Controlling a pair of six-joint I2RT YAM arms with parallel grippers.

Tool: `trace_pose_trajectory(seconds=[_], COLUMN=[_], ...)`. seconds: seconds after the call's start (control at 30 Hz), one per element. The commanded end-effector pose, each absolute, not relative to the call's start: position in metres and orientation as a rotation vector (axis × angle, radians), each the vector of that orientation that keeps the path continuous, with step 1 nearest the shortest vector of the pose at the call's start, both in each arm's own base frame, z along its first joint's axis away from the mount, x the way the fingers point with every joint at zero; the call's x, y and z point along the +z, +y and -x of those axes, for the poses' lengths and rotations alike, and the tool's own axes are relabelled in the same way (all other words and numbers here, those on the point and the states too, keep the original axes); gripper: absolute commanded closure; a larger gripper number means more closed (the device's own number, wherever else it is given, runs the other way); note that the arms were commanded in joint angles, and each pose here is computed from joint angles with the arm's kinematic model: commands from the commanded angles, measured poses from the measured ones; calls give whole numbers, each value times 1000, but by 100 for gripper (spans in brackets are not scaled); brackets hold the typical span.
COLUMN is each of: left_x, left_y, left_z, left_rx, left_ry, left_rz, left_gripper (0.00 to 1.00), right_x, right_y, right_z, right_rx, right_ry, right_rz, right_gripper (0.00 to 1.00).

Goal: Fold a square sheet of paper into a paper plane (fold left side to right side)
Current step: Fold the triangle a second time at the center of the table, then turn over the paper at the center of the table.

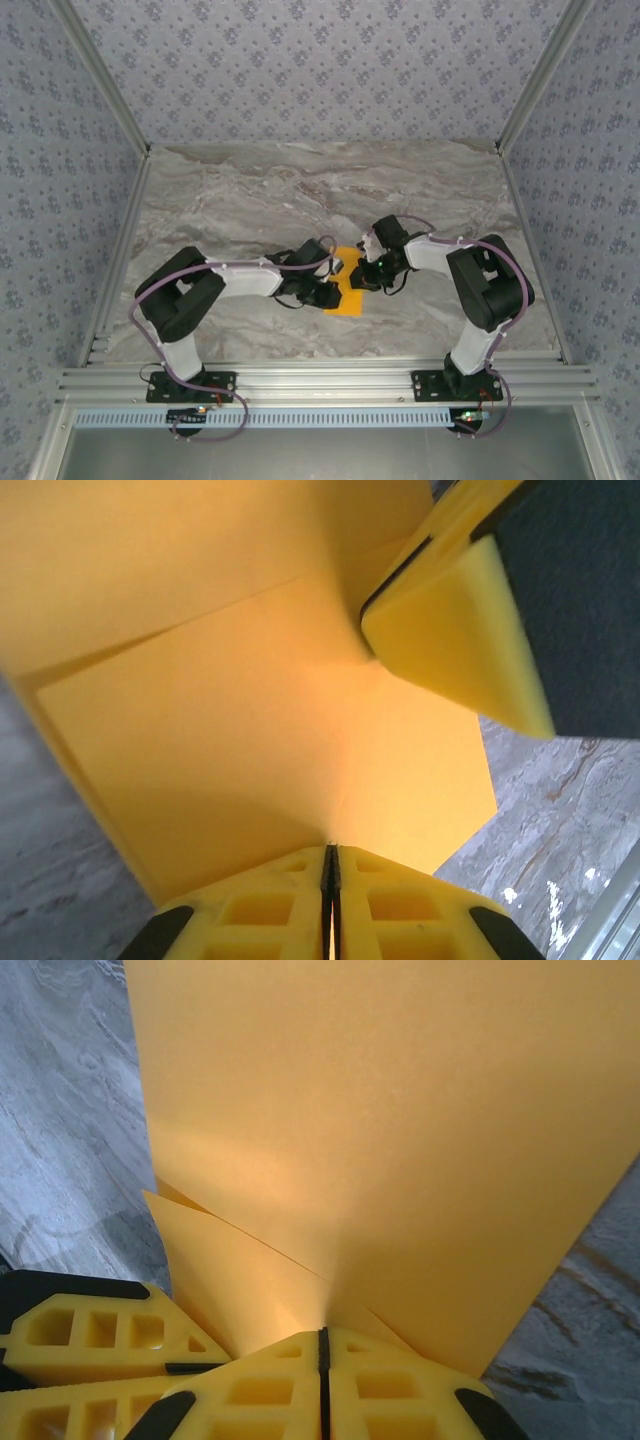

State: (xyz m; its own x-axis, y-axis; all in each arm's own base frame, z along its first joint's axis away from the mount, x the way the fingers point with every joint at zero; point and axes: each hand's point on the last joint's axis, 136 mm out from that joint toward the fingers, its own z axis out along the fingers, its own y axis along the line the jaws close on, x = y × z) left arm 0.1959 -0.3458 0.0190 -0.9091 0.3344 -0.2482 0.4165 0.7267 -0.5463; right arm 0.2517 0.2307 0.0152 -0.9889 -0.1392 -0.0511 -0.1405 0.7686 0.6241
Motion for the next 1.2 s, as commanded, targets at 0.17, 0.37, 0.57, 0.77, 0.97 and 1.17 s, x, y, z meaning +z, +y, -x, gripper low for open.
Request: trace_pose_trajectory(seconds=[0.17, 0.37, 0.57, 0.77, 0.97, 1.17], left_x=[8, 10, 40, 72, 75, 56], left_y=[-312, -298, -296, -308, -333, -337], left_z=[-171, -164, -184, -221, -246, -262], left_rx=[-856, -839, -956, -1072, -1115, -1054], left_ry=[2874, 2875, 2780, 2649, 2610, 2652], left_rz=[-586, -568, -499, -462, -487, -440], left_gripper=[91, 91, 91, 81, 61, 53], right_x=[-1, 4, 39, 67, 71, 67], right_y=[215, 220, 237, 221, 204, 208], right_z=[-245, -248, -268, -293, -292, -280], right_rx=[921, 959, 1119, 1094, 1070, 1175], right_ry=[3042, 3013, 2818, 2656, 2623, 2633], right_rz=[199, 209, 227, 167, 132, 135], right_gripper=[90, 90, 81, 59, 45, 42])
